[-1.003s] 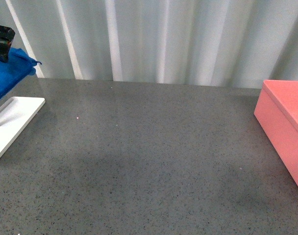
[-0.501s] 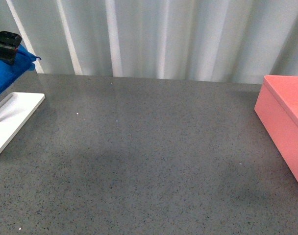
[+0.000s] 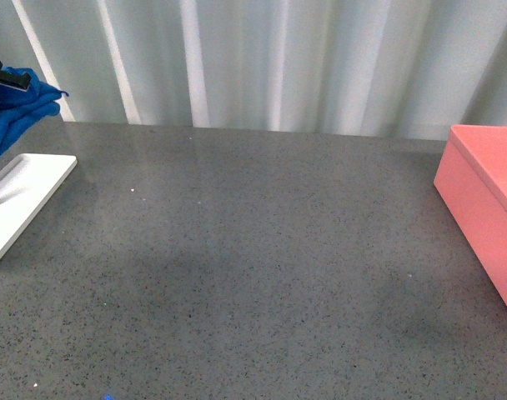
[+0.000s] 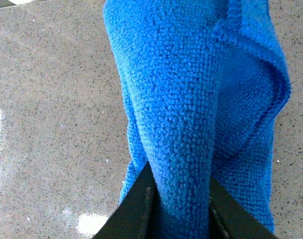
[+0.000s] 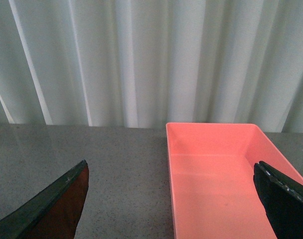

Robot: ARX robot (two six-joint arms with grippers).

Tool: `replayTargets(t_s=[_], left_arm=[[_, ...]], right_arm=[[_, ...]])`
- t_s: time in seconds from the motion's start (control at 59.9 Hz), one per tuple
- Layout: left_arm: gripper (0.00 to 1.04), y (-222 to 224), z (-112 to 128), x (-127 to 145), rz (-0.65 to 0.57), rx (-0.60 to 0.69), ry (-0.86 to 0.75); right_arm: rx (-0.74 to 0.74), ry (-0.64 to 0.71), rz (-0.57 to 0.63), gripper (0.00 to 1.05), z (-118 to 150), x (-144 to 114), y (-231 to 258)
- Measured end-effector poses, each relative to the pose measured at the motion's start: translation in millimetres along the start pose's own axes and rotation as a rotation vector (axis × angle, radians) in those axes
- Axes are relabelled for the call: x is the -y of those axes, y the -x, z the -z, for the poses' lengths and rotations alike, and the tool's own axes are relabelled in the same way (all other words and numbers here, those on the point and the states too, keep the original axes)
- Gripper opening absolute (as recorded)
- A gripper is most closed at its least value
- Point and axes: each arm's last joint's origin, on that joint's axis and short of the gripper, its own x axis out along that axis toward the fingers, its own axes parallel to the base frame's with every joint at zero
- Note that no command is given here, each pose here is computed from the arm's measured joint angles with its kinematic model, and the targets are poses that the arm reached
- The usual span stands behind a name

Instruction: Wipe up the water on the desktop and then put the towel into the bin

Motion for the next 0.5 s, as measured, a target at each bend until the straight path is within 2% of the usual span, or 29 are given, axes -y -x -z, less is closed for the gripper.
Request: replayTargets(t_s=[0.1, 0.351, 0.501], left_arm=[[0.05, 3, -1, -1, 0.003, 0.005, -0.009], [0.05, 31, -20, -7, 0.027, 0.087, -0.055], [0.05, 81, -43, -16, 0.05, 0.223, -0.08]], right_arm=[[0.0, 0.0, 0.0, 0.98, 0, 0, 0], [0.0, 0.0, 0.0, 0.98, 0, 0, 0], [0.0, 0.0, 0.0, 0.98, 0, 0, 0]])
